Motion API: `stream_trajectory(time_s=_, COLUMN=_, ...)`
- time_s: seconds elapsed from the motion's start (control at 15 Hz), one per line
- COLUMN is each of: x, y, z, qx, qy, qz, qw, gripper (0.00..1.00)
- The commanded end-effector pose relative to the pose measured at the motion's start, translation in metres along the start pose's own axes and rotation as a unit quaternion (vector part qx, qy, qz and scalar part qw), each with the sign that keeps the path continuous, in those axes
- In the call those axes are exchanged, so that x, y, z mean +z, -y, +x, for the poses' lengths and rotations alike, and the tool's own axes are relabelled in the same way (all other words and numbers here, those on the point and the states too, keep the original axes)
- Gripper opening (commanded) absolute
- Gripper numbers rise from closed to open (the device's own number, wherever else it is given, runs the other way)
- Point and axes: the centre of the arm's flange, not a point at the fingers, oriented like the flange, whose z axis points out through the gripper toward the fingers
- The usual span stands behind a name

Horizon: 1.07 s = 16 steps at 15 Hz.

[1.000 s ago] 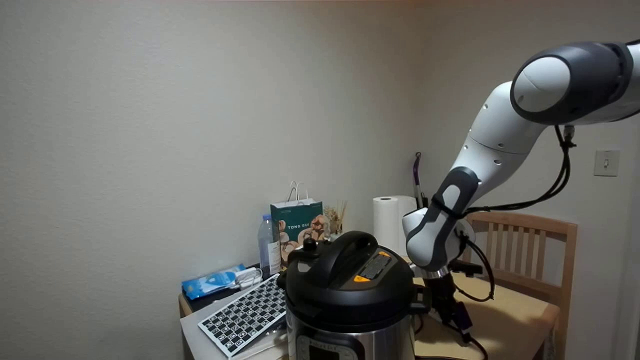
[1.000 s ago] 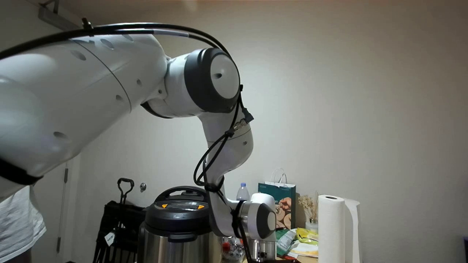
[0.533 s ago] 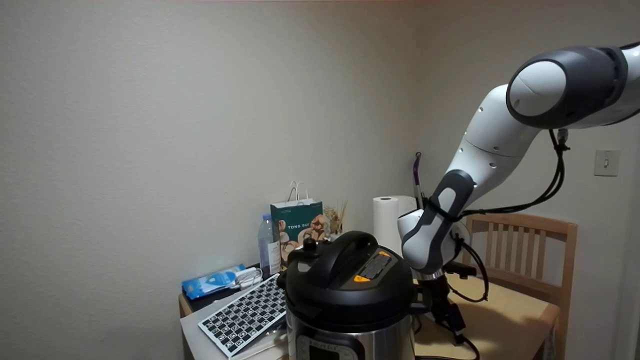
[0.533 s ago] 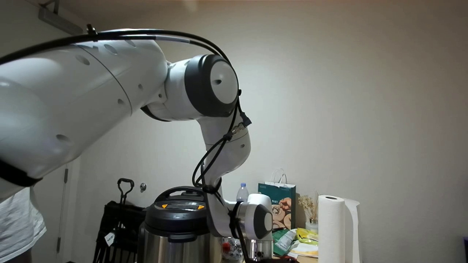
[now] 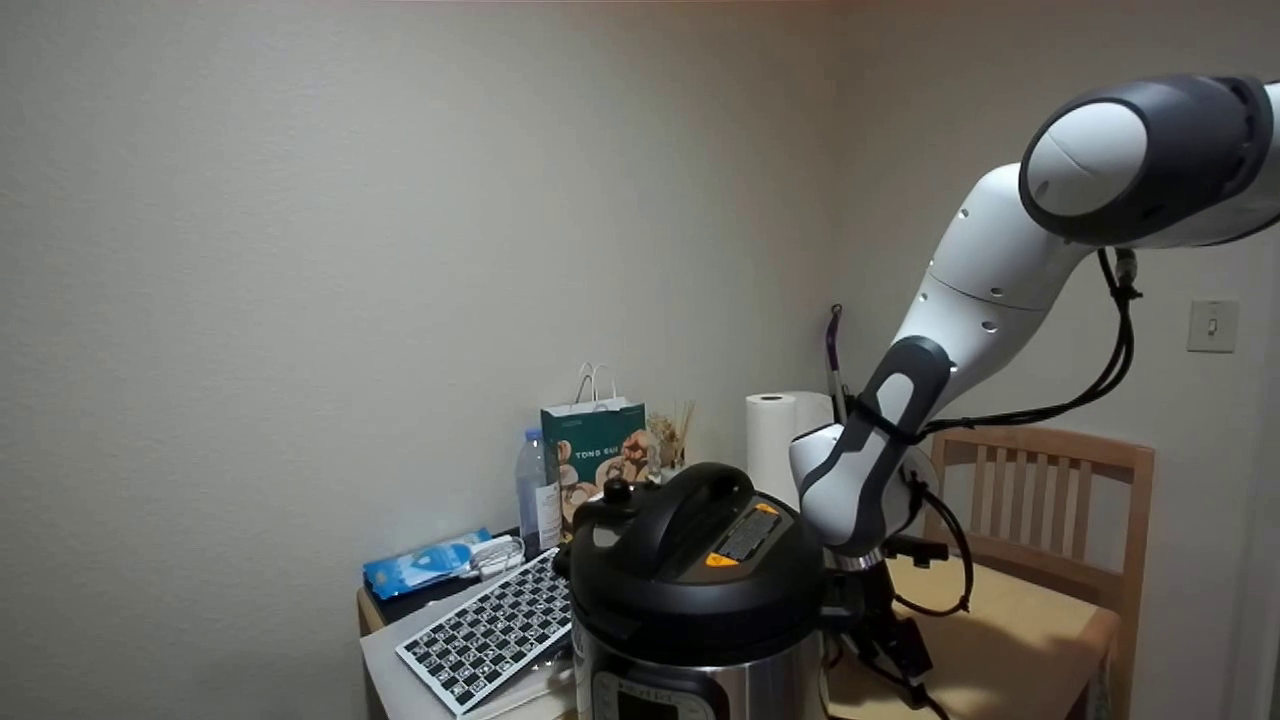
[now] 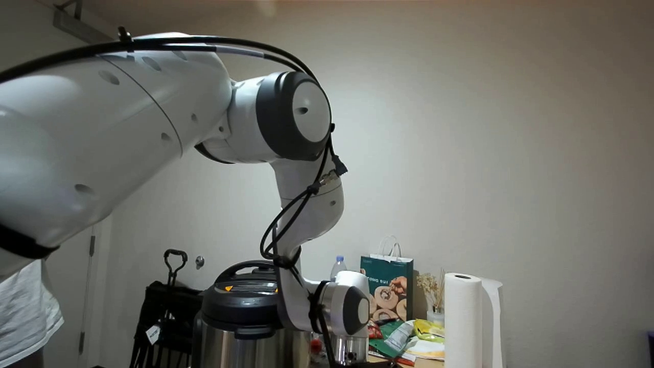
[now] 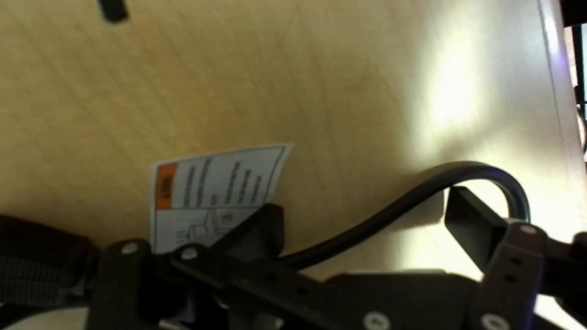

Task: Pick up the cable

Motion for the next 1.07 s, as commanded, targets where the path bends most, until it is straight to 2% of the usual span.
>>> stream_trajectory(time_s=0.0, x=0.005, y=0.030, z=0.012, qx=-0.044, qy=-0.021, qz=0.013, qw=0.9987, gripper=1.00)
stream_trajectory(time_s=0.2, x=0.011, y=0.041, z=0.018, qx=-0.065, qy=-0.013, qz=0.033, qw=0.9972, gripper=1.00)
stream_trajectory(time_s=0.4, x=0.020, y=0.072, z=0.016, qx=-0.106, qy=0.012, qz=0.042, qw=0.9934, gripper=1.00)
stream_trajectory(time_s=0.6, x=0.039, y=0.111, z=0.012, qx=-0.168, qy=0.055, qz=0.016, qw=0.9841, gripper=1.00)
stream_trajectory(time_s=0.67, x=0.039, y=0.114, z=0.013, qx=-0.187, qy=0.073, qz=0.025, qw=0.9794, gripper=1.00)
stream_trajectory(time_s=0.8, x=0.037, y=0.112, z=0.016, qx=-0.179, qy=0.094, qz=0.027, qw=0.9789, gripper=1.00)
stream_trajectory(time_s=0.87, x=0.031, y=0.096, z=0.020, qx=-0.173, qy=0.074, qz=0.030, qw=0.9817, gripper=1.00)
stream_trajectory(time_s=1.0, x=0.030, y=0.097, z=0.023, qx=-0.176, qy=0.079, qz=0.030, qw=0.9808, gripper=1.00)
